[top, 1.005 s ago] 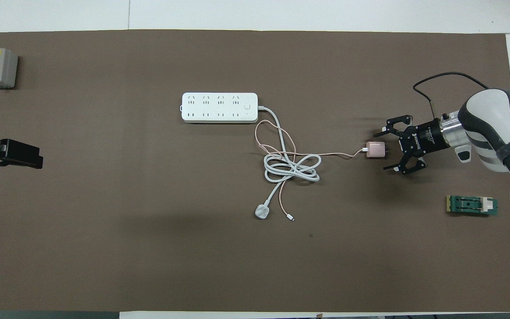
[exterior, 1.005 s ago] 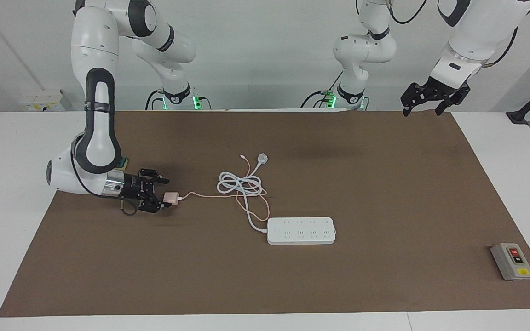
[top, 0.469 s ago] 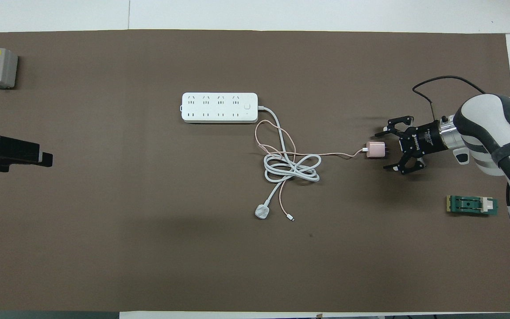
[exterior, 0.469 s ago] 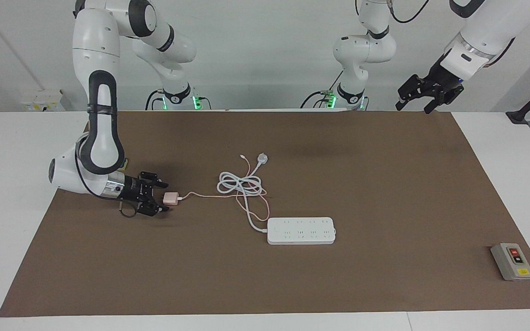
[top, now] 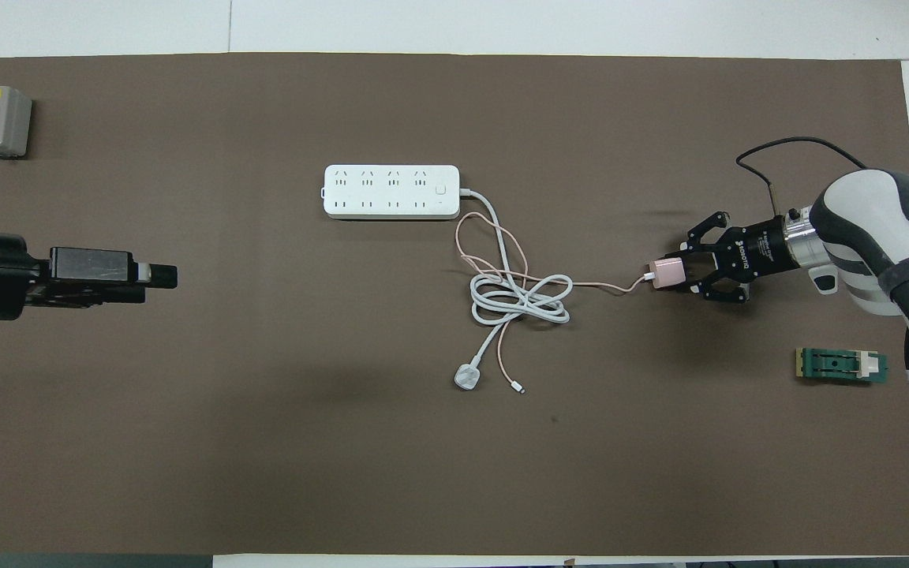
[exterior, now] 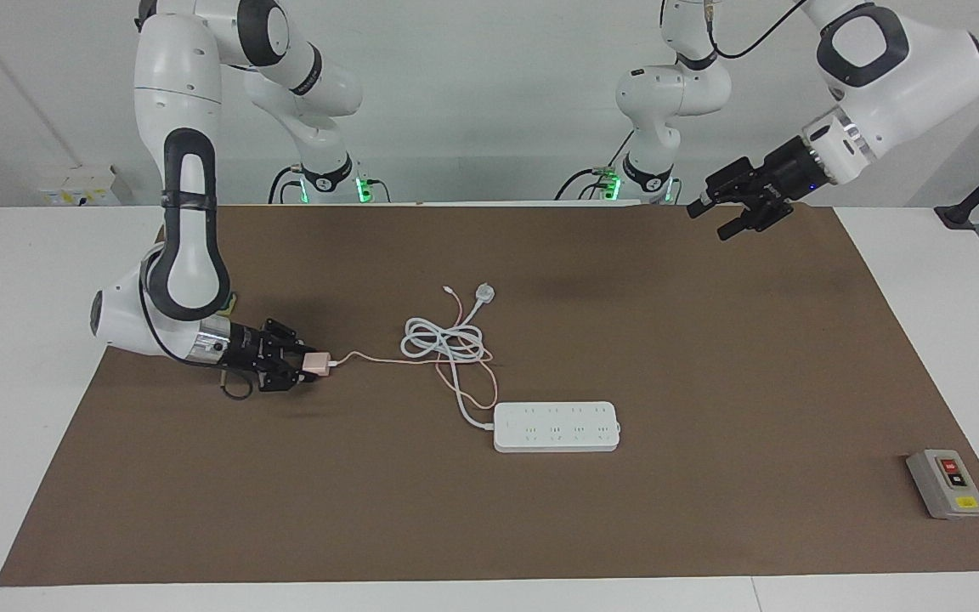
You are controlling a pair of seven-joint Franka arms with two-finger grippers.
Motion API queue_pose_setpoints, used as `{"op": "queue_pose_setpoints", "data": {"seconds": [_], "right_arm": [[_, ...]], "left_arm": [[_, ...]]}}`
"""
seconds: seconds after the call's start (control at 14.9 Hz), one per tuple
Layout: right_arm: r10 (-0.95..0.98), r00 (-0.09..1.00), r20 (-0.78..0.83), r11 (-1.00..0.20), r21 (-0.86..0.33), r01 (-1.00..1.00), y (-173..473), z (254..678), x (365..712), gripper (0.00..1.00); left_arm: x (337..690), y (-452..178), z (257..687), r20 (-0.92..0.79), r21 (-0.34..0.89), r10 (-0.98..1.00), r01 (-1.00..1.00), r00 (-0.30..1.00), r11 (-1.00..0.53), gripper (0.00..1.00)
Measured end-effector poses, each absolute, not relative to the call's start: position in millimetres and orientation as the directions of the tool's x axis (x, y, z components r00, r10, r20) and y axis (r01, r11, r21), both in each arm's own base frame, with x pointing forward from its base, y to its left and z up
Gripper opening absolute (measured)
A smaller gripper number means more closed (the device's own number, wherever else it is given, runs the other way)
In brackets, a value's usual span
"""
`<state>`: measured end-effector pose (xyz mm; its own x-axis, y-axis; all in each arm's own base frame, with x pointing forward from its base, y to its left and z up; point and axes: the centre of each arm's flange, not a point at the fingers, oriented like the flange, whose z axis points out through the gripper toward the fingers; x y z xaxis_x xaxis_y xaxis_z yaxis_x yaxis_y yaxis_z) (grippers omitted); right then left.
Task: Plug charger into power strip
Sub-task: 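Grasp the pink charger with the right gripper while the left gripper advances, then carry the charger toward the left gripper while the left gripper approaches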
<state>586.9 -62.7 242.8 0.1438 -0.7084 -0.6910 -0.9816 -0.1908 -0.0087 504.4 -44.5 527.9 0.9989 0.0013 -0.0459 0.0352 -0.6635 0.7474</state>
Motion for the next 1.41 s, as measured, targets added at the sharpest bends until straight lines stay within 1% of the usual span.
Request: {"op": "queue_pose_setpoints", "data": {"seconds": [0.07,0.2,0.4,0.6,0.74,0.8,0.94,1.14,1.41], "right_arm": [[-0.708,0.148,-0.691,-0.194,-0.012,-0.981,-63,243,587,0.47],[-0.707,0.149,-0.691,-0.195,-0.012,-0.981,-62,243,587,0.47],[-0.707,0.160,-0.689,-0.202,-0.020,-0.979,-55,248,592,0.47],[-0.714,0.149,-0.684,-0.183,-0.023,-0.983,-37,277,613,0.47],[-0.715,0.147,-0.683,-0.180,-0.023,-0.983,-18,305,627,0.47],[-0.716,0.146,-0.682,-0.179,-0.023,-0.984,-7,318,633,0.47],[-0.721,0.145,-0.677,-0.178,-0.022,-0.984,24,343,641,0.47],[-0.729,0.136,-0.671,-0.174,-0.011,-0.985,80,378,649,0.47],[-0.709,0.111,-0.697,-0.144,-0.011,-0.990,151,399,651,0.47]], "left_arm": [[507,-47,504,-0.052,0.802,-0.004,0.039,0.999,-0.596,1.00],[516,-55,457,-0.046,0.871,-0.020,0.030,0.999,-0.490,1.00],[528,-83,410,-0.048,0.941,-0.018,0.039,0.999,-0.335,1.00],[529,-125,366,-0.027,0.986,-0.032,0.021,0.999,-0.168,1.00],[529,-145,327,-0.016,0.995,-0.035,0.012,0.999,-0.104,1.00],[528,-155,315,-0.019,0.996,-0.033,0.016,0.999,-0.086,1.00],[528,-173,311,-0.019,0.998,-0.036,0.017,0.999,-0.062,1.00],[530,-195,320,-0.008,1.000,-0.026,0.008,1.000,-0.027,1.00],[528,-213,320,-0.006,0.999,-0.019,0.005,1.000,-0.047,1.00]]}}
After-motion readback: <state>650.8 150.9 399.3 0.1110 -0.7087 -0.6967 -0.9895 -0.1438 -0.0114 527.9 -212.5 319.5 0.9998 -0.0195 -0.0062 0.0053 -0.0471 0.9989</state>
